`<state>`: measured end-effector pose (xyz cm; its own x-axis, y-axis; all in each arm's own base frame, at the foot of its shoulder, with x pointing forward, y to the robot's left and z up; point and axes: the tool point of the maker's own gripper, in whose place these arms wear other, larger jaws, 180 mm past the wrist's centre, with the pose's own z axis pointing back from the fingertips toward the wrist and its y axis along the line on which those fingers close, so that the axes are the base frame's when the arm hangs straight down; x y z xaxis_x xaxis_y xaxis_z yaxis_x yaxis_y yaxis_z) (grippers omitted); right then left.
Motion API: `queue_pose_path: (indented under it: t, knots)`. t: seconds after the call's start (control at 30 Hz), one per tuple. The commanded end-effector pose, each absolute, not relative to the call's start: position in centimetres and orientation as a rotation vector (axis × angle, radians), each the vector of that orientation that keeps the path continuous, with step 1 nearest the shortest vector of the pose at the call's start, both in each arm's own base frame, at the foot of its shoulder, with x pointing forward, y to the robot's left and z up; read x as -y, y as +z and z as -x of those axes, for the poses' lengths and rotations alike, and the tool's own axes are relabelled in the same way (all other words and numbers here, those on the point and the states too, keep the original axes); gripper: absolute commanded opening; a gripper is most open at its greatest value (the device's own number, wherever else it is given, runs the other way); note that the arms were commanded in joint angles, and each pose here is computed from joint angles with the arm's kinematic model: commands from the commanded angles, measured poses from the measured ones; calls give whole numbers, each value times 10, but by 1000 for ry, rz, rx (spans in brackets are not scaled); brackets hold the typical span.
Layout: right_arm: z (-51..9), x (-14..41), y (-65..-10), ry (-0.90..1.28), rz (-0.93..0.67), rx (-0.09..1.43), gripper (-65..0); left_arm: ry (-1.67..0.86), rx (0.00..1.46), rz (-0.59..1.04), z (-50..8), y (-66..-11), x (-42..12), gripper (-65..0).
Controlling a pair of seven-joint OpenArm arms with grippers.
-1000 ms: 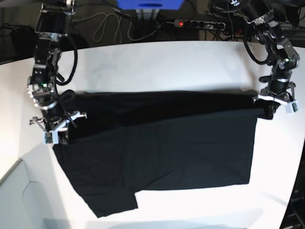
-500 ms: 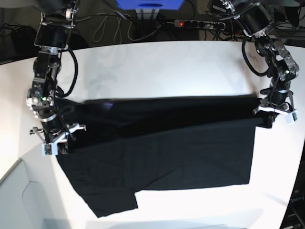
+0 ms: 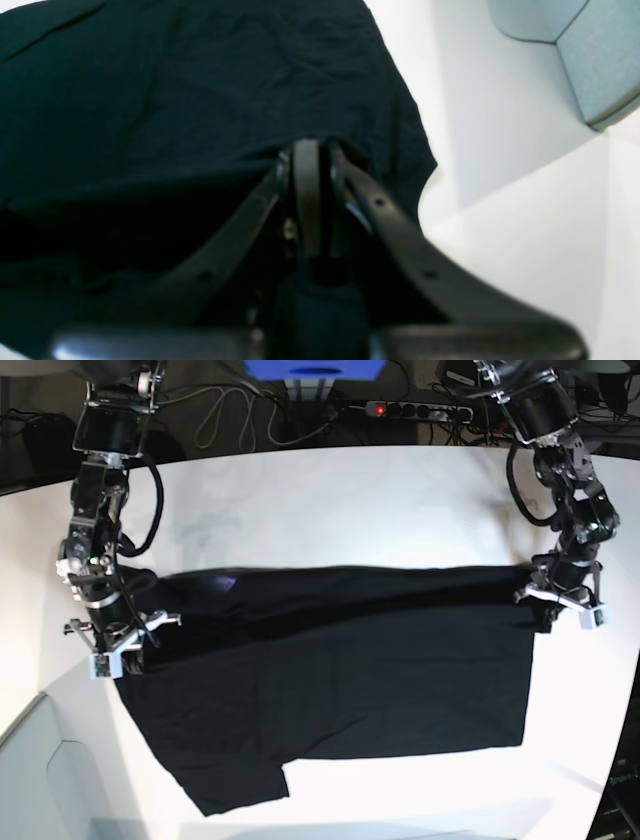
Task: Fold the T-shirt properly
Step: 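Lift the shirt with both grippers and pull it toward the robot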
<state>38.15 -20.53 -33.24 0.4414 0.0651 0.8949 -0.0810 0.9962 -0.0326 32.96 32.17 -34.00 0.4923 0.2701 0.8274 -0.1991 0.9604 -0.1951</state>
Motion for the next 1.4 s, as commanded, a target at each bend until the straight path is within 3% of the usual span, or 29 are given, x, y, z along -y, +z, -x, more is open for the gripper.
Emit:
queue_pose_path:
  t: [0.0, 0.1, 0.2, 0.33, 0.43, 0.77, 1.07, 1.37]
  knots:
    - [-388, 209, -318, 98, -5, 1159, -645, 271, 1093, 68, -342, -317, -327, -613]
    - [-382, 210, -328, 99, -1, 1088, -606, 259, 1098, 68, -342, -314, -326, -465]
    - [-379, 211, -336, 99, 3, 1025, -477, 245, 1094, 55, -342, -312, -331, -297]
    - [-379, 211, -333, 100, 5, 1037, -325, 242, 1106, 56, -341, -308, -330, -204]
    - [-374, 216, -331, 108, 23, 1039, -282, 235, 1095, 44, -331, -311, -330, -203]
    - [-345, 212, -319, 154, 51, 1062, -282, 374, 1012, 80, -289, -352, -345, -201]
    - [-320, 215, -318, 198, 82, 1046, -275, 454, 981, 100, -290, -381, -354, -200]
    - [-300, 259, -310, 127, 178, 1039, -274, 471, 963, 132, -295, -393, -347, -211]
